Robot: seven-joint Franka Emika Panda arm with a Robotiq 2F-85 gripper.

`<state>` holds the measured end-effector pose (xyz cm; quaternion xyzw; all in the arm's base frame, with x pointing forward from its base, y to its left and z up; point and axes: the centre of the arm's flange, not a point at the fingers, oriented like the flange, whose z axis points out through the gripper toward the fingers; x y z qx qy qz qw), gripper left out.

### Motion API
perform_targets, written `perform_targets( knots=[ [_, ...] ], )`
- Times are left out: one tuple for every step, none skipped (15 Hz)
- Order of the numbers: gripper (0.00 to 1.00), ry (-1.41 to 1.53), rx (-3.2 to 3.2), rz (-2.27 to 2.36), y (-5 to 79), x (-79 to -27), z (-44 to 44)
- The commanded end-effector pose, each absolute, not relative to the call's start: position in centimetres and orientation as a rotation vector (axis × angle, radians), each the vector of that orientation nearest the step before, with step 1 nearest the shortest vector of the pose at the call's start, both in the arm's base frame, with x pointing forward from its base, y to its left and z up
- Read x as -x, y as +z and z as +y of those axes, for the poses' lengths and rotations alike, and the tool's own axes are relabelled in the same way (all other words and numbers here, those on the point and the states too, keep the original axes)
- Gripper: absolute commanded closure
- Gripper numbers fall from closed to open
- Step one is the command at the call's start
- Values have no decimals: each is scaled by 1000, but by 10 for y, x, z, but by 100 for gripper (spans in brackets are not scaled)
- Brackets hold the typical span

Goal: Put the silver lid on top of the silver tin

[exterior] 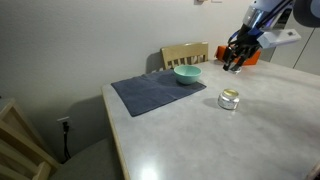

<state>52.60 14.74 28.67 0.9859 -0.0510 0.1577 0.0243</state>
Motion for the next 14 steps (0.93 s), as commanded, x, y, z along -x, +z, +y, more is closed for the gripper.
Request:
perform_targets(
  knots=[
    [56, 444, -3065, -255, 315, -523, 132],
    [56, 378, -3082, -281, 316, -523, 129],
    [56, 250, -3122, -288, 319, -523, 124],
    [56, 161, -3140, -287, 322, -528, 116],
    [31, 290, -3119, -290, 309, -520, 133],
    [31, 230, -3141, -282, 311, -519, 132],
    [31, 209, -3148, -279, 312, -519, 131],
    [31, 205, -3149, -282, 313, -520, 130],
    [31, 204, -3149, -285, 313, -520, 129],
    [56, 203, -3149, -285, 313, -520, 128],
    [56, 216, -3154, -291, 309, -522, 125],
    [56, 228, -3157, -290, 304, -524, 123],
    [56, 234, -3155, -297, 299, -526, 123],
    [56, 226, -3150, -303, 294, -529, 122]
  ],
)
